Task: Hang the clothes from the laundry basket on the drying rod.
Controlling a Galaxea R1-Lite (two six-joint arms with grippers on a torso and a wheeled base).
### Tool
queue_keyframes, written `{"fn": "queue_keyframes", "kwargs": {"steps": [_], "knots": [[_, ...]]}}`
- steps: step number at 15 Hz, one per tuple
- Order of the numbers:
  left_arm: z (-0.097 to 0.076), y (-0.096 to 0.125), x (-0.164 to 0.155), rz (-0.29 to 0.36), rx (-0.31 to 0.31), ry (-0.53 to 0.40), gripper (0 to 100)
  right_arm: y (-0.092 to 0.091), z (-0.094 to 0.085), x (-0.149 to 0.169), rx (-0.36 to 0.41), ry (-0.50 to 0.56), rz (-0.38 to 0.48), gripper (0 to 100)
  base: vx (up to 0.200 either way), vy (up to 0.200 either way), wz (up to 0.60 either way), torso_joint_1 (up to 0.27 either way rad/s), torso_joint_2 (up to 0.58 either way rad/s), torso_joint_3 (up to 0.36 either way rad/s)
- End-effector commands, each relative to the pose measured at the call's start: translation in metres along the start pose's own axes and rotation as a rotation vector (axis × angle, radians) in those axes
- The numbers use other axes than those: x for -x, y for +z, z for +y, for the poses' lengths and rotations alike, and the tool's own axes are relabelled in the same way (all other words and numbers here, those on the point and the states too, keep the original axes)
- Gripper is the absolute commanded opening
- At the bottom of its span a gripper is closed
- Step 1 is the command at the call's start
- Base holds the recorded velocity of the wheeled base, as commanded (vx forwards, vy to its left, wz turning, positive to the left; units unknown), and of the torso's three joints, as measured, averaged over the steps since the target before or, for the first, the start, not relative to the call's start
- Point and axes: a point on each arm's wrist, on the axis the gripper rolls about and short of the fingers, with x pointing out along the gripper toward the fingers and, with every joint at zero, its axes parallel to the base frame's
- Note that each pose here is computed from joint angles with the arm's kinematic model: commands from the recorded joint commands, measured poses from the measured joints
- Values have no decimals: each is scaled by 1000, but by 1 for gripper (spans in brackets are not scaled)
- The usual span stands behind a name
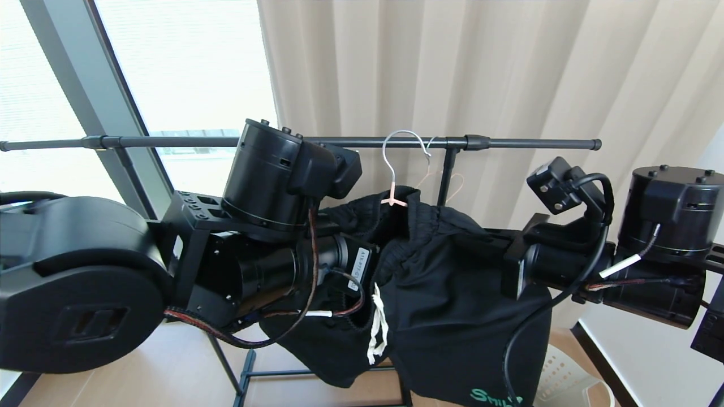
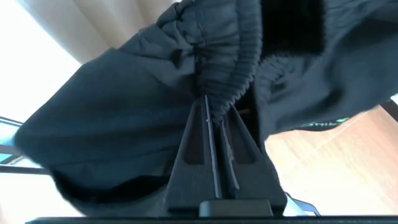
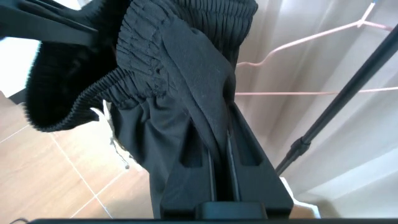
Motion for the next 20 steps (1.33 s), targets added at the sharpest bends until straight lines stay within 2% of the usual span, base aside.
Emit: {"fn": "queue_keyframes", "kwargs": {"steps": [1,4,5,10,12,16,18,20], "knots": [[-4,-4,-12,15,-4,1,0,5,3,10,8,23,-26,0,0,0,0,0,0,0],[-4,-3,-12,6,-2,-1,0,4,4,13,8,28,-26,0,0,0,0,0,0,0],[-4,-3,-12,3,-1,1,100,4,4,12,8,28,-24,0,0,0,0,0,0,0],[0,-2,15,-40,2,-18,100,2,2,9,5,31,-17,0,0,0,0,0,0,0],[7,-13,37,-43,2,-22,100,-2,-3,4,-5,34,0,0,0,0,0,0,0,0],[11,-16,49,-55,6,-28,100,-6,-8,1,-12,44,15,0,0,0,0,0,0,0],[13,-18,54,-57,8,-59,100,-7,-13,2,-18,34,17,0,0,0,0,0,0,0],[22,-16,63,-80,18,-73,100,-8,-15,3,-17,66,9,0,0,0,0,0,0,0]]}}
